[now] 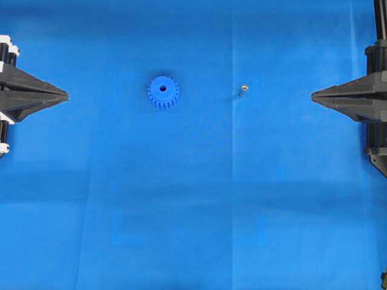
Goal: Insert the shaft placed at a random location into the center hole of the small gear at another random location.
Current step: 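Lower the open right gripper over the small silver shaft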
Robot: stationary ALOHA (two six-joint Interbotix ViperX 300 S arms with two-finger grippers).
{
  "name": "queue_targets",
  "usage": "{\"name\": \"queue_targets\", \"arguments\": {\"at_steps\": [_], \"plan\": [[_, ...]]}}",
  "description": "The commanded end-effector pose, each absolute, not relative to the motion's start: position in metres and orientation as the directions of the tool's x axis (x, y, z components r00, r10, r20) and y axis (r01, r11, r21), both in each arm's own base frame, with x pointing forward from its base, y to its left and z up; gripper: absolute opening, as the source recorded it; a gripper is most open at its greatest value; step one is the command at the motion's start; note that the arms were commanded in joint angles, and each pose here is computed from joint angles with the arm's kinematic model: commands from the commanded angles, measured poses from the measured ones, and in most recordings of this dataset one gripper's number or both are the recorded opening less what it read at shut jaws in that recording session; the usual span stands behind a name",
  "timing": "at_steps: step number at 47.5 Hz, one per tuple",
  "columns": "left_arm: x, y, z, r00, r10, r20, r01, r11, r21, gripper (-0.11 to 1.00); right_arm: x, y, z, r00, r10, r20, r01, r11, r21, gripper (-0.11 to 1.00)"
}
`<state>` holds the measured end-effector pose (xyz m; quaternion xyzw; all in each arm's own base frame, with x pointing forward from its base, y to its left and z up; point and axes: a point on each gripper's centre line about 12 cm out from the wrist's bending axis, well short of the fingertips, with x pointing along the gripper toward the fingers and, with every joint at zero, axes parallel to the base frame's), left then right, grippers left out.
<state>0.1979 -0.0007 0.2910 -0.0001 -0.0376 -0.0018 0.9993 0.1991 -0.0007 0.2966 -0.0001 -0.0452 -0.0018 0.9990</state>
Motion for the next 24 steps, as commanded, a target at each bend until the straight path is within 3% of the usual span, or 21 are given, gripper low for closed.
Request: {"name": "queue_targets", "arguments": {"at_steps": [1,11,19,24], "plan": [[0.199,-0.002,0.299,0.995,-0.008,0.098,0.009,1.000,-0.011,0.00,0.200,-0.001,0.301,0.995,-0.003,0.101,0.004,1.000,-0.005,0.00],[0.201,-0.001,0.295,0.997,-0.007,0.083,0.008,1.000,-0.012,0.00,0.210,-0.011,0.288,0.998,-0.051,0.020,0.051,0.999,0.008,-0.06],[0.200,-0.001,0.294,0.997,-0.007,0.081,0.008,1.000,-0.012,0.00,0.221,-0.019,0.273,0.996,-0.089,-0.022,0.089,0.996,0.025,-0.05],[0.199,-0.001,0.294,0.997,-0.007,0.081,0.008,1.000,-0.012,0.00,0.231,-0.027,0.259,0.991,-0.123,-0.057,0.125,0.991,0.043,0.01]]}}
